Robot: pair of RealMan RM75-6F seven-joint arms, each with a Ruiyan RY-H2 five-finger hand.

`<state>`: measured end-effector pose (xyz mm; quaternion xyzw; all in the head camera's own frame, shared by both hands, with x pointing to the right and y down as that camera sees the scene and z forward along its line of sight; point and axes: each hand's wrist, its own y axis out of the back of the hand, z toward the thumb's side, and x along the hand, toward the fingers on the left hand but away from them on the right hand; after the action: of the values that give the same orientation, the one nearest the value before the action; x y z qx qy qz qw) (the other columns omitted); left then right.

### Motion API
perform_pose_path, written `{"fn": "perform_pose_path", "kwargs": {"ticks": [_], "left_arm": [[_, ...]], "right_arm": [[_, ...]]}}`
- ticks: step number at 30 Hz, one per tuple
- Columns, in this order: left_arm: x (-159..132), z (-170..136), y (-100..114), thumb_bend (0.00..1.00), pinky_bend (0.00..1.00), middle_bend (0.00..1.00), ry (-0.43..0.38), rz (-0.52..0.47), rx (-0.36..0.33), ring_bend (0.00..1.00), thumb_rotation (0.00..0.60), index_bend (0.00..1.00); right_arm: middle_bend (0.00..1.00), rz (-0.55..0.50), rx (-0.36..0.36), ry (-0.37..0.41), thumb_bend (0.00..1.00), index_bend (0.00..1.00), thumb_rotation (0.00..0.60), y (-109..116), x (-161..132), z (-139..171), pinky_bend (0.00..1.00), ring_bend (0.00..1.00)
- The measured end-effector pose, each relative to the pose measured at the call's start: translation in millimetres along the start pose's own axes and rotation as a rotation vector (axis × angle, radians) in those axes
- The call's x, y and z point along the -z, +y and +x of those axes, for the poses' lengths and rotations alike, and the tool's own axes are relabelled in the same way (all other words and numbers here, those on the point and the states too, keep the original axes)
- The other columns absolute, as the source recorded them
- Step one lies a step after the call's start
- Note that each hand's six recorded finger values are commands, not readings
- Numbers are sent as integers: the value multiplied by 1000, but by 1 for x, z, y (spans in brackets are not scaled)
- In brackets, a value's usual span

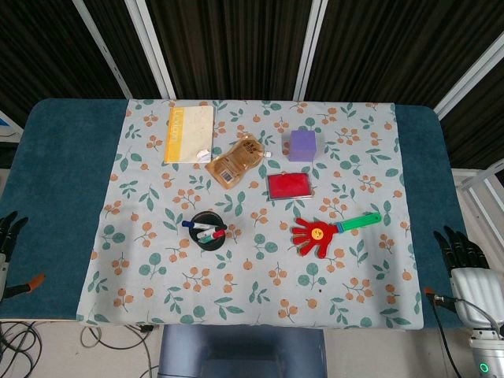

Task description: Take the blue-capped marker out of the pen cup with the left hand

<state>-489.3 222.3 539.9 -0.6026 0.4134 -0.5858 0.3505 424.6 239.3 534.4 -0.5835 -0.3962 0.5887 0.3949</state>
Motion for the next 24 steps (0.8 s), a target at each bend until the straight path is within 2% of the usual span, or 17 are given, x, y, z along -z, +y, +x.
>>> {"fn": "perform_pose_path", "kwargs": {"ticks": [24], "left_arm": [[3, 3, 1, 61, 0, 0, -3, -2, -8, 0, 600, 60]], "right_arm": [[0, -3, 5, -6, 45, 0, 600, 1, 2, 0, 148, 0]]}}
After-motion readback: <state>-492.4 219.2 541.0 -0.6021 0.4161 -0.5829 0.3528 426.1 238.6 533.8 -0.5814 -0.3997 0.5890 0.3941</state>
